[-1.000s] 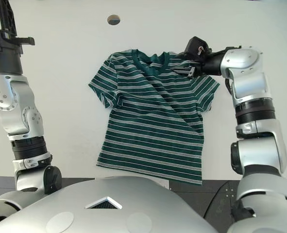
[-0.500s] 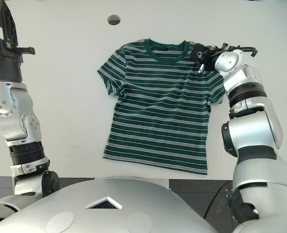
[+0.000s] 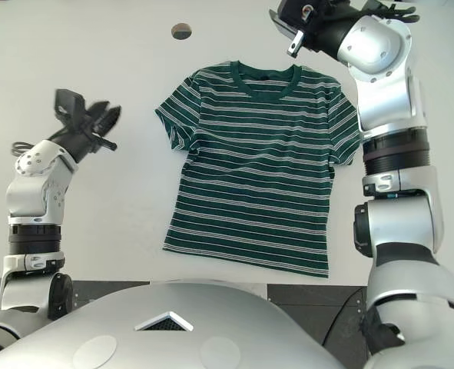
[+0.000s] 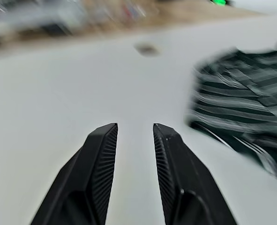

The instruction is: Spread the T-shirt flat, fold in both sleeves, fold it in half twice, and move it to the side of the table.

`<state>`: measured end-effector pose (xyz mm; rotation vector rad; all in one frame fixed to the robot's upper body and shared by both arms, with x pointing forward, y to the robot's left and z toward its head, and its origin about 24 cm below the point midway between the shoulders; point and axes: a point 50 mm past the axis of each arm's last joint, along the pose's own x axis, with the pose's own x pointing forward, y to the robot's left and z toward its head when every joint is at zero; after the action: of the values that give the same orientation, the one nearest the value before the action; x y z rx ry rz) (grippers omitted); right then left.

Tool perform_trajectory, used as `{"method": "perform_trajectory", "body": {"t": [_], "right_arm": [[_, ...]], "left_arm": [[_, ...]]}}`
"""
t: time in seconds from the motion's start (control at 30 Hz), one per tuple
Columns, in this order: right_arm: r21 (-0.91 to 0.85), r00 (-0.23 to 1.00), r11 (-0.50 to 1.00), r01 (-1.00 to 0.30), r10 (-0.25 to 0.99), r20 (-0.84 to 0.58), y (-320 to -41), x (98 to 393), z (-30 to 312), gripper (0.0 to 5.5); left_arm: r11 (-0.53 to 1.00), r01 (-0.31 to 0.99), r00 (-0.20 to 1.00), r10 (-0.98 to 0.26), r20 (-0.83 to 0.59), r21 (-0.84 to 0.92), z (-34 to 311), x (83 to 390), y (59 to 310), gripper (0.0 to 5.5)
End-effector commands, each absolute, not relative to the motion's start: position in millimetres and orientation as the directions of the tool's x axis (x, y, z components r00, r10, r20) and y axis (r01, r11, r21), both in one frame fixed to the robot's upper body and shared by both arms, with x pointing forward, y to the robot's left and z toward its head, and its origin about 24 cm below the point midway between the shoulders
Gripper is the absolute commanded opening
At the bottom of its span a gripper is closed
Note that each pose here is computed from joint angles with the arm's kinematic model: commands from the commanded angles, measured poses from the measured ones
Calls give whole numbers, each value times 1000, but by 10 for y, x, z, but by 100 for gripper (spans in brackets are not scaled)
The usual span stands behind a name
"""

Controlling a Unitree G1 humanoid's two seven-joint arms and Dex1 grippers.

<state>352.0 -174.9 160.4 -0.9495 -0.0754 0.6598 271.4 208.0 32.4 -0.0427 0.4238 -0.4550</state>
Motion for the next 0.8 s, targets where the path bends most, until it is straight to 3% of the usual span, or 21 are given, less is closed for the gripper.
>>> {"method": "perform_trajectory", "body": {"t": [0.03, 0.27, 0.47, 0.8], "right_arm": [[-759, 790, 395, -518, 560, -247, -1681, 3427, 1544, 205], [-750, 776, 392, -533, 579, -249, -1565, 3392, 1537, 205], [-746, 765, 386, -543, 594, -250, -1518, 3369, 1521, 205], [-741, 748, 369, -560, 609, -262, -1490, 3357, 1516, 205]], "left_arm": [[844, 410, 728, -531, -434, -346, 264, 2793, 1919, 186], [757, 314, 652, -611, -449, -574, 169, 2825, 1785, 273], [701, 196, 641, -621, -451, -685, 82, 2890, 1662, 276], [685, 155, 642, -617, -455, -712, -60, 2924, 1561, 276]]}}
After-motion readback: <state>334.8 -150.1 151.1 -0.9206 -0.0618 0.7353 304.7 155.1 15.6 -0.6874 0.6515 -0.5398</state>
